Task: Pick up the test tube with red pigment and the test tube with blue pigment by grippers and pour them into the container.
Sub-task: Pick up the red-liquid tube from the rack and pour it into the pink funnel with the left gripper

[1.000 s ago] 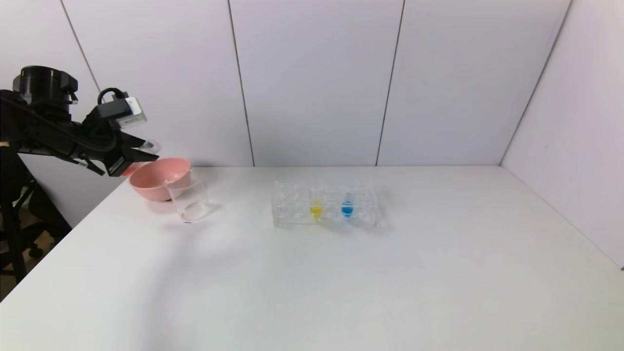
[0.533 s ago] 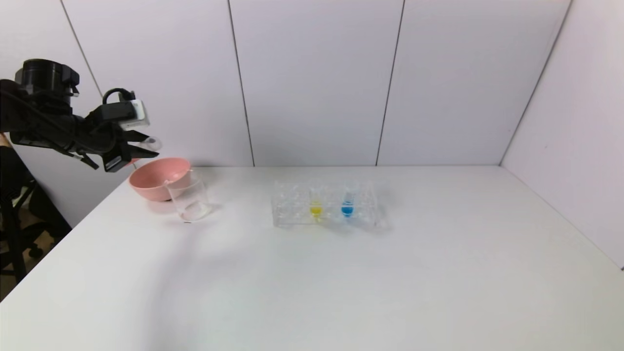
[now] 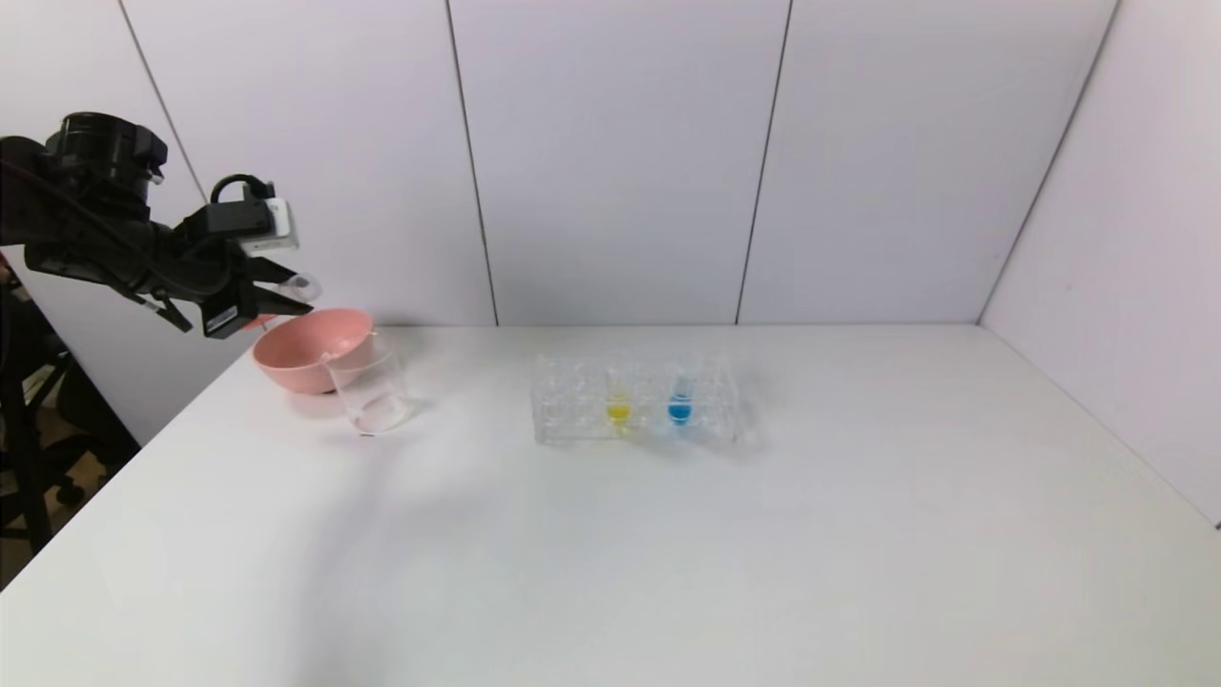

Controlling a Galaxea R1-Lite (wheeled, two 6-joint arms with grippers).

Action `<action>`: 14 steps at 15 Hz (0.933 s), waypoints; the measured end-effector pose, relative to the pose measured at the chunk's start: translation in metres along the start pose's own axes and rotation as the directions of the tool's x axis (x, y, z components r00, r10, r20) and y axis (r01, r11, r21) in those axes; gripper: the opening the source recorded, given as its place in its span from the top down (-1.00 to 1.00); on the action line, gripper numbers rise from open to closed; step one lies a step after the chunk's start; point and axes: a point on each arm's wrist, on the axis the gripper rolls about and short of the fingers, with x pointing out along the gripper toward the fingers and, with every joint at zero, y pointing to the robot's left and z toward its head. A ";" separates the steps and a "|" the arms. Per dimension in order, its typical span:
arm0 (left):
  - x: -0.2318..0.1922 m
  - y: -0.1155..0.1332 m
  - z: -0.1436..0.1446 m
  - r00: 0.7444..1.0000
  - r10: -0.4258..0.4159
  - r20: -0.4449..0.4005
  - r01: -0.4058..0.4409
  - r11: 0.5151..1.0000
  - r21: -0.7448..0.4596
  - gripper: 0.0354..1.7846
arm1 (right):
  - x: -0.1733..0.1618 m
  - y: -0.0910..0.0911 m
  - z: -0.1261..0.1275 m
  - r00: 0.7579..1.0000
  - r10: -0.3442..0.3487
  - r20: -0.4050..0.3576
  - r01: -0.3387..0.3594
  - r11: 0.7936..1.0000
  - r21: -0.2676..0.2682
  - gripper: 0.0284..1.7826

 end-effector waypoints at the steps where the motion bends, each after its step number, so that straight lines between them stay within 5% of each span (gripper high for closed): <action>1: 0.000 0.001 0.001 1.000 -0.013 -0.003 0.013 1.000 0.009 0.52 | 0.000 0.000 0.000 1.000 0.000 0.000 0.000 1.000 0.000 -0.99; 14: 0.009 0.003 0.003 0.999 -0.029 -0.045 0.030 0.999 0.036 0.52 | 0.000 0.000 0.000 1.000 0.000 0.000 0.000 1.000 0.000 -0.99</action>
